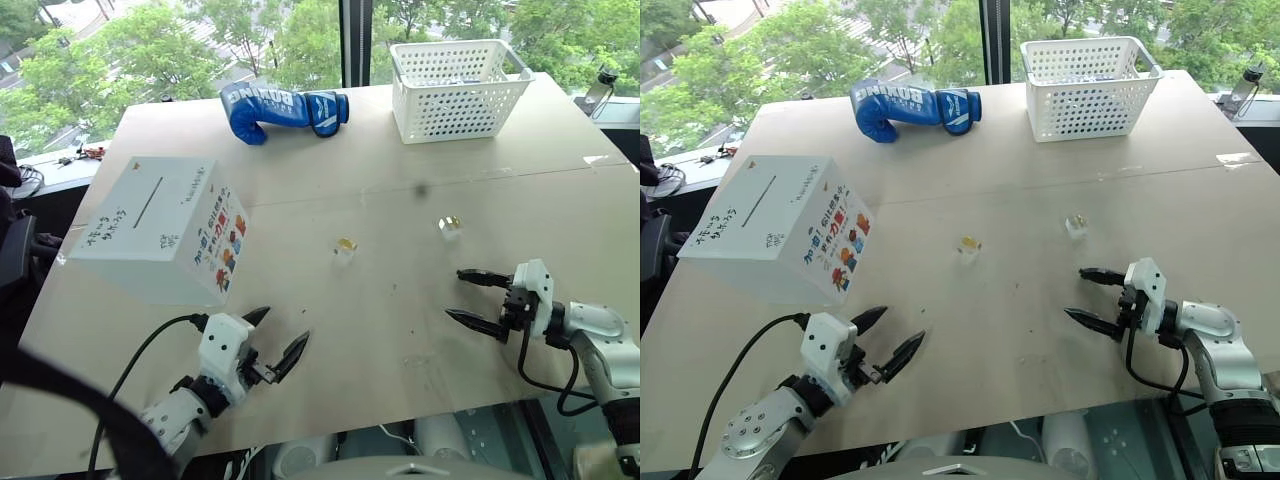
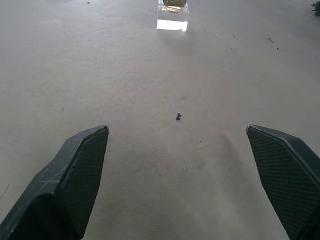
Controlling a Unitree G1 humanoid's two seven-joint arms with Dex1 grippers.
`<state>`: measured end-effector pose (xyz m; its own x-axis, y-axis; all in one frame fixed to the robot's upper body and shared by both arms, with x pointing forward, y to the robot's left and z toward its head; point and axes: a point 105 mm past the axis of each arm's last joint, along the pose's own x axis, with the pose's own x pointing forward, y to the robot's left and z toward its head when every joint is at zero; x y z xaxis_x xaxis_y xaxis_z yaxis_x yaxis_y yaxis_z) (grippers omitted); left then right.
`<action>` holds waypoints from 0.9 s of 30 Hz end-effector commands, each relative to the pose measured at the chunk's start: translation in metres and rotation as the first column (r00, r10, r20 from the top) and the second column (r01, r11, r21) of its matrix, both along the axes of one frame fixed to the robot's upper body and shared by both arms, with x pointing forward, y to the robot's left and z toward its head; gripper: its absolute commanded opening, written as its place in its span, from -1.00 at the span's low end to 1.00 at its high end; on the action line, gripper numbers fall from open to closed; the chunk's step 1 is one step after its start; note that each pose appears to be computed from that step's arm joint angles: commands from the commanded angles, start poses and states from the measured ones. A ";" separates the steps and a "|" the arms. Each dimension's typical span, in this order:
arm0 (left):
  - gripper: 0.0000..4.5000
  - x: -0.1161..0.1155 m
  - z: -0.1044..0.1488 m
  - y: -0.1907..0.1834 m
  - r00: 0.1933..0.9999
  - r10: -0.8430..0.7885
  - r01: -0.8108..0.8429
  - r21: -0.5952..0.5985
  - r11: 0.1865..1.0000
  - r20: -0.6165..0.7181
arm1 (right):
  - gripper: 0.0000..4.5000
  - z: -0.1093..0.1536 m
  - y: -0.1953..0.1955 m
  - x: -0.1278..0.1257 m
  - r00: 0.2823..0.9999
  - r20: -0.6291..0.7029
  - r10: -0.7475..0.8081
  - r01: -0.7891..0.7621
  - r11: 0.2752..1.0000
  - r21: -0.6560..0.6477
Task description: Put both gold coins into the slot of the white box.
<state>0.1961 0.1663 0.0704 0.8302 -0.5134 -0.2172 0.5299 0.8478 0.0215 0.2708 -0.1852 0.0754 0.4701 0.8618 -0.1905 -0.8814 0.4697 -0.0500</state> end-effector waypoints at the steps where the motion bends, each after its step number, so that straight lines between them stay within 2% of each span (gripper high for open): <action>1: 1.00 -0.001 0.004 0.000 1.000 -0.010 0.010 0.010 1.000 0.026 | 0.96 0.016 0.001 0.005 0.997 0.083 -0.006 0.005 1.000 0.015; 14: 1.00 -0.004 0.006 -0.003 0.999 -0.026 0.027 -0.023 0.999 0.035 | 0.96 0.021 -0.001 0.008 0.991 0.130 -0.044 0.042 0.999 0.018; 18: 1.00 -0.003 0.010 -0.002 0.998 -0.036 0.038 -0.025 0.999 0.050 | 0.96 0.029 -0.008 0.018 0.980 0.153 -0.125 0.118 0.992 0.051; 24: 1.00 0.000 0.038 -0.015 0.982 -0.133 0.142 -0.067 0.988 0.133 | 0.96 0.050 -0.024 0.046 0.905 0.241 -0.349 0.321 0.935 0.147; 27: 1.00 0.006 0.060 -0.030 0.954 -0.227 0.241 -0.052 0.969 0.197 | 0.96 0.051 -0.025 0.064 0.864 0.259 -0.432 0.412 0.902 0.129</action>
<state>0.2058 0.1458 0.1136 0.7429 -0.6657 -0.0699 0.6692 0.7410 0.0548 0.3293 -0.2064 0.1172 0.7892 0.6137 0.0232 -0.6004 0.7790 -0.1809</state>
